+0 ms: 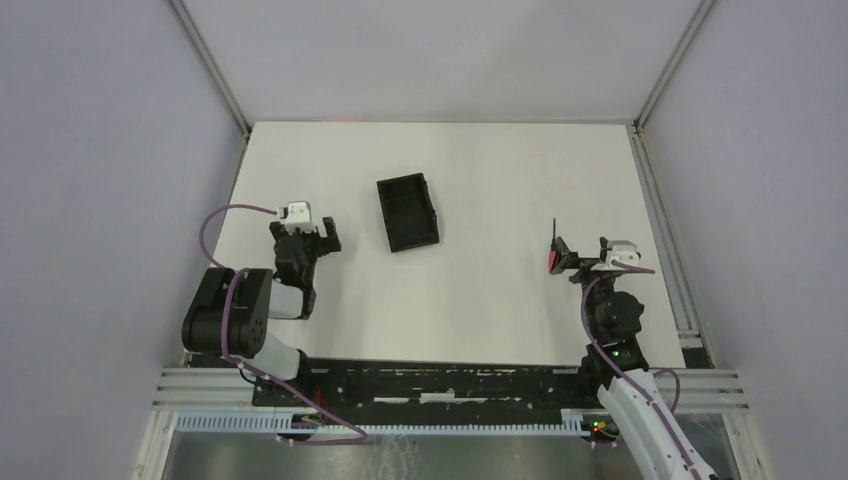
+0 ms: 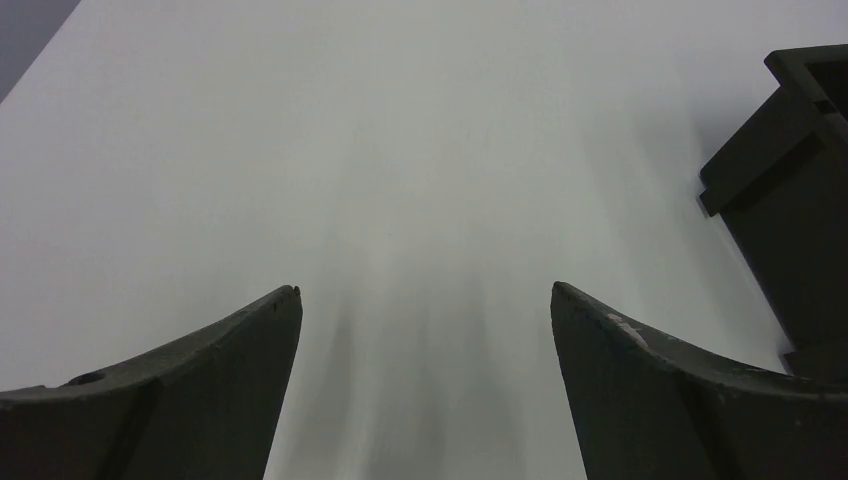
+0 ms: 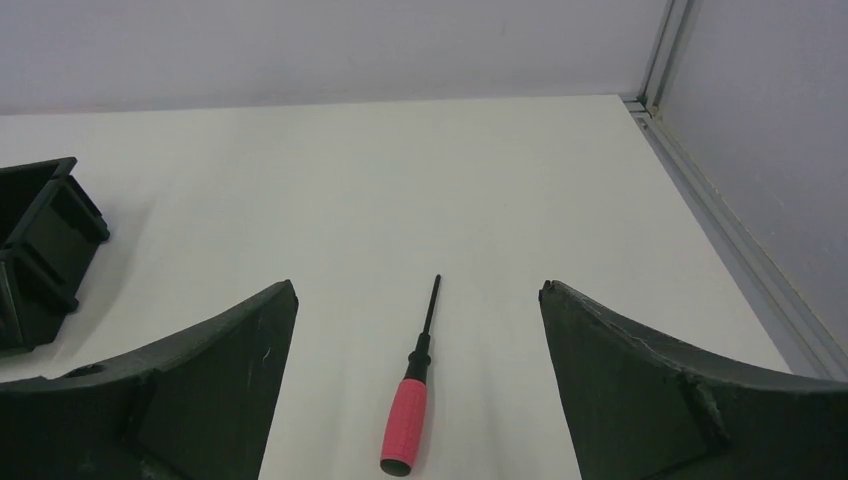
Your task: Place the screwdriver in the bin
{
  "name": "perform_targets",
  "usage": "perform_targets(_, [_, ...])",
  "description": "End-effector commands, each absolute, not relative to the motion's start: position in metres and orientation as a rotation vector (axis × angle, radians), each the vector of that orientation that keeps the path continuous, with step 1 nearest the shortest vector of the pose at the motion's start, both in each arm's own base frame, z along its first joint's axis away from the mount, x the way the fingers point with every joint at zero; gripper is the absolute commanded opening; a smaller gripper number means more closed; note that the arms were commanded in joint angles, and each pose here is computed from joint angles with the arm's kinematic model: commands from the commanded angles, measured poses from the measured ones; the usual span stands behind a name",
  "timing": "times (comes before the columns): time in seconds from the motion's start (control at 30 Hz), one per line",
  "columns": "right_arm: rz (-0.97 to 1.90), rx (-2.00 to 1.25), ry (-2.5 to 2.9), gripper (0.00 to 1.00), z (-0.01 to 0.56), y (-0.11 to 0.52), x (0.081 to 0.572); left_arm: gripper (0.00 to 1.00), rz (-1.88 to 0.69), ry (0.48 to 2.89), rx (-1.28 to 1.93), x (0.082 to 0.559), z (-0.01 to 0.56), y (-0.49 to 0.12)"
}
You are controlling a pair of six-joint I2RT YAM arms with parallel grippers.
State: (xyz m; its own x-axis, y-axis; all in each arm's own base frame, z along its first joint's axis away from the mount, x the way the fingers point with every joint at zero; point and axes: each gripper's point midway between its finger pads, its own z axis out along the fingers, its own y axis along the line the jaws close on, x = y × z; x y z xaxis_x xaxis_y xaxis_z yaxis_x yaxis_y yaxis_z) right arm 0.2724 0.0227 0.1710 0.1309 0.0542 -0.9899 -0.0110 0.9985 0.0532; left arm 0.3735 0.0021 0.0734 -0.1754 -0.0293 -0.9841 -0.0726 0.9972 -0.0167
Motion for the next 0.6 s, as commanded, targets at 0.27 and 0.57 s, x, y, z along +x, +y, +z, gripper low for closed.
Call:
perform_targets(0.27, [-0.010,-0.009,1.698,0.98,0.151,0.025,0.291,1.00,0.045,1.691,-0.062,0.379,0.088,0.002])
perform_targets(0.57, [-0.189,-0.139,2.260,0.98,0.198,0.028,0.345,1.00,0.046,1.692,-0.064,0.379,0.087,0.002])
